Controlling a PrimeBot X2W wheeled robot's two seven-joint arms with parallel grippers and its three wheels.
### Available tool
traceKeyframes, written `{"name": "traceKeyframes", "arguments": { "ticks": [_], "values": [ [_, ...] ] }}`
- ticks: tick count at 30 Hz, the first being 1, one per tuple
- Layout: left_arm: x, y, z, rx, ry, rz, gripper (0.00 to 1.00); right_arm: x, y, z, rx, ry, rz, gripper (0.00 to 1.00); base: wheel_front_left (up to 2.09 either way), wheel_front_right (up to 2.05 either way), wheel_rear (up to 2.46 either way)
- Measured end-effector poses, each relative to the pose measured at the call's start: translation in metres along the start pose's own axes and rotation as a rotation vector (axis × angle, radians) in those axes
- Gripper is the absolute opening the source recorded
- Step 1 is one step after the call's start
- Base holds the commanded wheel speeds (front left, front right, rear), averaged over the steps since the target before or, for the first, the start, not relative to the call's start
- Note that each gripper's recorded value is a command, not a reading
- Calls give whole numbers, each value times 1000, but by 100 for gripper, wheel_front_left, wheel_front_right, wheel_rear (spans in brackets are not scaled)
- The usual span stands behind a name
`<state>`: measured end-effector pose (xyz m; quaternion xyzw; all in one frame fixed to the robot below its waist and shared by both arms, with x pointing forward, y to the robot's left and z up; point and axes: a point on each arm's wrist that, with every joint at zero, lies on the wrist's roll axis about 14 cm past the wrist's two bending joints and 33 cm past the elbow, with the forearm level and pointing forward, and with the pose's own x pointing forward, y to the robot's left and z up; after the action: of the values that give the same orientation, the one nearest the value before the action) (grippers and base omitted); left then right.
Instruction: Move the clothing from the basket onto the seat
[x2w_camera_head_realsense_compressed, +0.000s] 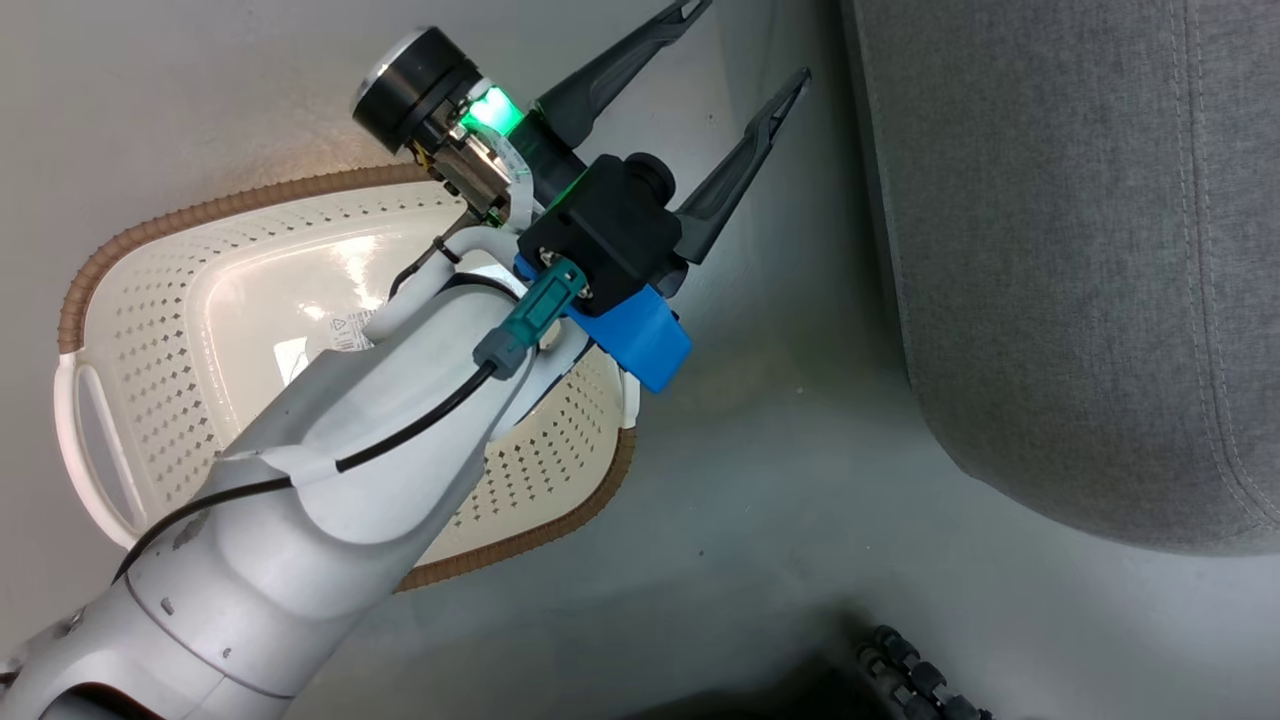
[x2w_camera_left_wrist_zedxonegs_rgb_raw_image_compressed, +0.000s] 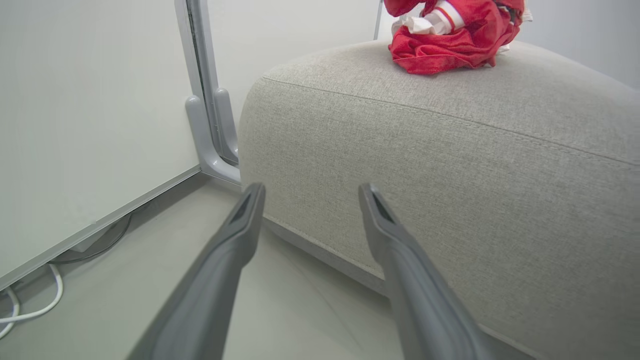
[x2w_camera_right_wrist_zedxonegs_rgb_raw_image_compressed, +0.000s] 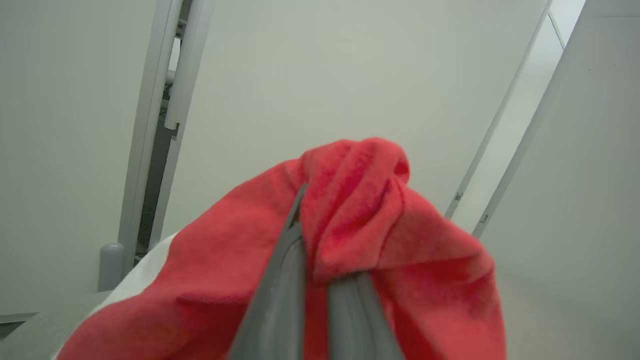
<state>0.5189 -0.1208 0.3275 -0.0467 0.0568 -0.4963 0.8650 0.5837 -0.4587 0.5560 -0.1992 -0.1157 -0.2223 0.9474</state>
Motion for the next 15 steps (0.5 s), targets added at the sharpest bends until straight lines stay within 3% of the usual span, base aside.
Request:
{"name": "traceKeyframes", "arguments": {
  "ticks": [8,11,12,13,14,15],
  "values": [
    [-1,-2,3,1,-9,-2,100,-54,23,-87,48,263,9,0,0,0,0],
    [-3,-1,7,6,-11,1,100,-65,23,-98,66,304,-1,0,0,0,0],
    [-3,-1,9,8,-13,3,100,-64,20,-96,76,298,-11,7,0,0,0],
    [-3,0,11,11,-17,9,100,-63,18,-93,84,289,-20,43,0,0,0],
    [-4,0,13,14,-22,12,100,-63,16,-91,84,285,-21,100,0,0,0],
    [-4,1,16,17,-27,16,100,-66,14,-91,87,288,-24,100,0,0,0]
  ]
}}
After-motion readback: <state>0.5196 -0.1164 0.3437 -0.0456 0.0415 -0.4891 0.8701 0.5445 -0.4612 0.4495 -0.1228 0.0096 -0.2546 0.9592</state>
